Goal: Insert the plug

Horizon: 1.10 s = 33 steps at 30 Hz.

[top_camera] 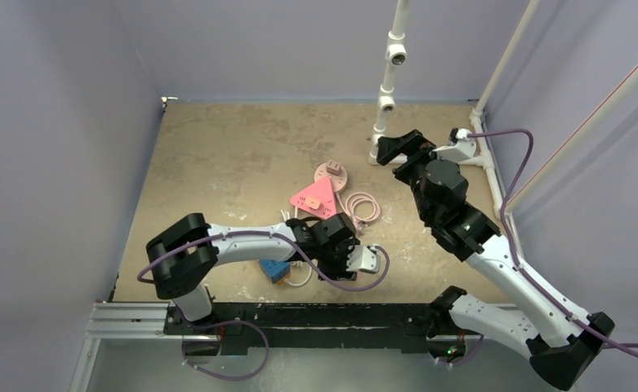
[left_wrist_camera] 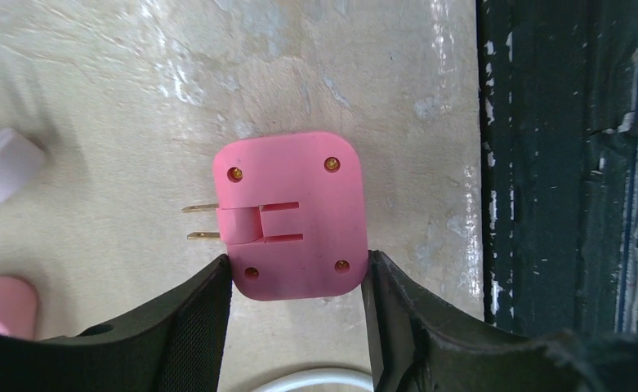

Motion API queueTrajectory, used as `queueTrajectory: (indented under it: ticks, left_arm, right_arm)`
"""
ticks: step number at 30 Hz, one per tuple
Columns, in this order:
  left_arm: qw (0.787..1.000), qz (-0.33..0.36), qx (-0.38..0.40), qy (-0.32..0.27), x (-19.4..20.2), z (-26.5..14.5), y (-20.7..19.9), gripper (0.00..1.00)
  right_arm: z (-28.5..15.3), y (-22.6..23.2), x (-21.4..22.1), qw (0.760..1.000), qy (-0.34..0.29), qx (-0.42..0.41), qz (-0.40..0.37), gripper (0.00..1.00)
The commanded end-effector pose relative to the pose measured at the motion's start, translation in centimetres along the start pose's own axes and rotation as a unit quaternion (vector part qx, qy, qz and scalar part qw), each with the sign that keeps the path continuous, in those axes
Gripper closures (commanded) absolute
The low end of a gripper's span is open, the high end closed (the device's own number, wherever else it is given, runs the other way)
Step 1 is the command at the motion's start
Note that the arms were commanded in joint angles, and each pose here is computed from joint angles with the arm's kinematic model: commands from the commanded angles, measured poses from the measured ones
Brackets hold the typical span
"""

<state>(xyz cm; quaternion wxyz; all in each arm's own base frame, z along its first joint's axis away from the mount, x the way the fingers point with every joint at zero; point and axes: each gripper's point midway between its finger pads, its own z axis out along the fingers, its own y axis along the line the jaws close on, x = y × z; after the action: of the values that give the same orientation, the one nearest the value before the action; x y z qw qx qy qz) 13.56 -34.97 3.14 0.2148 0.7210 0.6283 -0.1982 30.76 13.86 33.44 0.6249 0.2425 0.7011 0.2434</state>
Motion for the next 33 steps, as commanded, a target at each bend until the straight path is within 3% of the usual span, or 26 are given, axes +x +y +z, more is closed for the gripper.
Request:
queueTrajectory:
  ticks: [1, 4, 9, 11, 17, 23, 28, 33]
  left_arm:
    - [0.998, 0.018, -0.028, -0.050, -4.5, -4.4, 1.2, 1.00]
    - [0.996, 0.018, -0.040, -0.080, -6.2, -7.3, 1.6, 1.00]
    - [0.991, 0.022, -0.067, -0.114, -7.7, -12.0, 3.4, 1.00]
    - [0.988, 0.022, -0.093, -0.123, -8.1, -14.3, 5.2, 1.00]
    - [0.962, -0.025, -0.207, -0.176, -9.4, -22.7, 11.8, 1.00]
    - [0.919, -0.040, -0.307, -0.246, -11.7, -28.4, 14.5, 1.00]
    - [0.898, -0.068, -0.330, -0.284, -13.2, -30.7, 15.4, 1.00]
    - [0.883, -0.102, -0.329, -0.318, -14.3, -32.6, 16.5, 1.00]
  right_arm:
    - [0.3, 1.7, -2.6, 0.998, -0.045, -0.029, -0.028, 0.01]
    - [0.8, 2.5, -4.2, 0.996, -0.070, -0.031, -0.053, 0.01]
    - [2.4, 1.5, -10.8, 0.987, -0.145, -0.018, -0.071, 0.01]
    - [3.3, 1.0, -11.8, 0.986, -0.142, -0.017, -0.082, 0.01]
    - [1.3, 4.4, -12.0, 0.979, -0.126, -0.121, -0.108, 0.01]
    - [-3.3, 8.0, -11.5, 0.959, -0.098, -0.245, -0.106, 0.01]
    - [-6.5, 10.0, -9.7, 0.938, -0.069, -0.331, -0.074, 0.04]
    - [-5.4, 12.3, -6.9, 0.939, -0.043, -0.338, -0.046, 0.04]
